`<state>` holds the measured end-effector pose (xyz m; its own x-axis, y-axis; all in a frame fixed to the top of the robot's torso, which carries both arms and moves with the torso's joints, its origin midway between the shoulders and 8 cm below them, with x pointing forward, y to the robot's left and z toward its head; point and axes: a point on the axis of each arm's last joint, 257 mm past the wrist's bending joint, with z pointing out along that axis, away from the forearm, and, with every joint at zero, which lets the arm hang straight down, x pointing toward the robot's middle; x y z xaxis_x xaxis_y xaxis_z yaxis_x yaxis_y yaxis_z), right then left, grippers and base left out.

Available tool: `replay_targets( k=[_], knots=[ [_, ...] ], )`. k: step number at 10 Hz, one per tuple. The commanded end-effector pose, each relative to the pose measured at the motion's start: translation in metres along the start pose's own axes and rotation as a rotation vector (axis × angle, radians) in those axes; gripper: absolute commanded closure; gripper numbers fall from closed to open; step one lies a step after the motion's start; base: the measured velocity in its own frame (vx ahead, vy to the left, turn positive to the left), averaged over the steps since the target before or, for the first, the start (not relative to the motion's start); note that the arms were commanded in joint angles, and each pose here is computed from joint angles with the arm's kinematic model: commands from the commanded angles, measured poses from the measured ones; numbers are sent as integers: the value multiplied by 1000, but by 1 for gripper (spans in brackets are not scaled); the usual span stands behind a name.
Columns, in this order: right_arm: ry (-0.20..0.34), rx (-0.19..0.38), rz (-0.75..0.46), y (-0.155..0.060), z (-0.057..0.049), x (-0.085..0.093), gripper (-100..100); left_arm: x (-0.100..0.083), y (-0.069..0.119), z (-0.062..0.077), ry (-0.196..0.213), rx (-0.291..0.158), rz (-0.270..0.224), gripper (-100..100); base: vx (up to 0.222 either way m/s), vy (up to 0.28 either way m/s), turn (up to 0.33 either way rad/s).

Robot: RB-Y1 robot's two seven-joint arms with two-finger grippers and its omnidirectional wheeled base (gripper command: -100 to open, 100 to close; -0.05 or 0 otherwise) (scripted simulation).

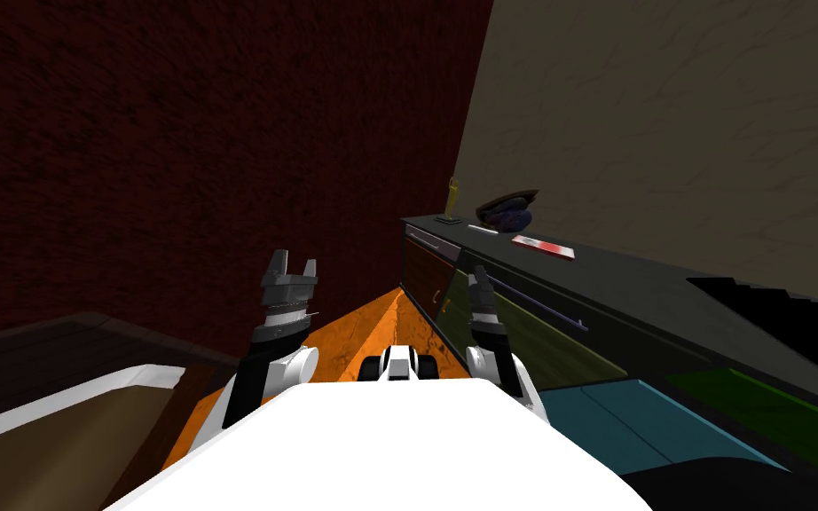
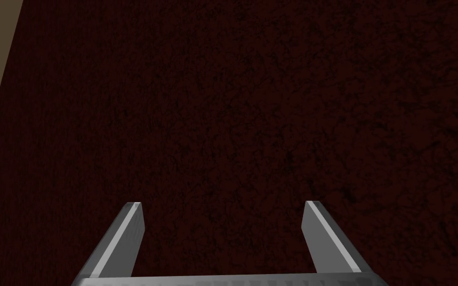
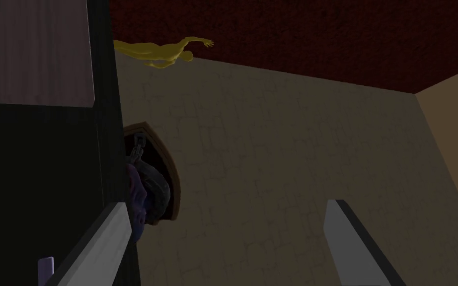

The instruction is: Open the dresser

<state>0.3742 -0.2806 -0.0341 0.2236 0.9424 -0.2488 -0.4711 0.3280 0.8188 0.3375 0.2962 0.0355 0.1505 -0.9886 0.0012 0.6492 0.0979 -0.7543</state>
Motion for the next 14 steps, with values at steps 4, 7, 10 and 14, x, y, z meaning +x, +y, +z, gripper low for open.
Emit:
replay_targets(
  k=[4, 7, 10, 14],
  knots=[
    [119, -114, -264, 21, 9, 13, -100, 0, 0, 0, 0, 0, 0, 0, 16, 16, -13],
    [147, -149, -350, 27, 10, 17, -100, 0, 0, 0, 0, 0, 0, 0, 12, 13, -14],
    [184, -224, -495, 39, 14, 23, -100, 0, 0, 0, 0, 0, 0, 0, 16, 15, -20],
    [225, -309, -668, 50, 17, 32, -100, 0, 0, 0, 0, 0, 0, 0, 18, 19, -20]
  ],
)
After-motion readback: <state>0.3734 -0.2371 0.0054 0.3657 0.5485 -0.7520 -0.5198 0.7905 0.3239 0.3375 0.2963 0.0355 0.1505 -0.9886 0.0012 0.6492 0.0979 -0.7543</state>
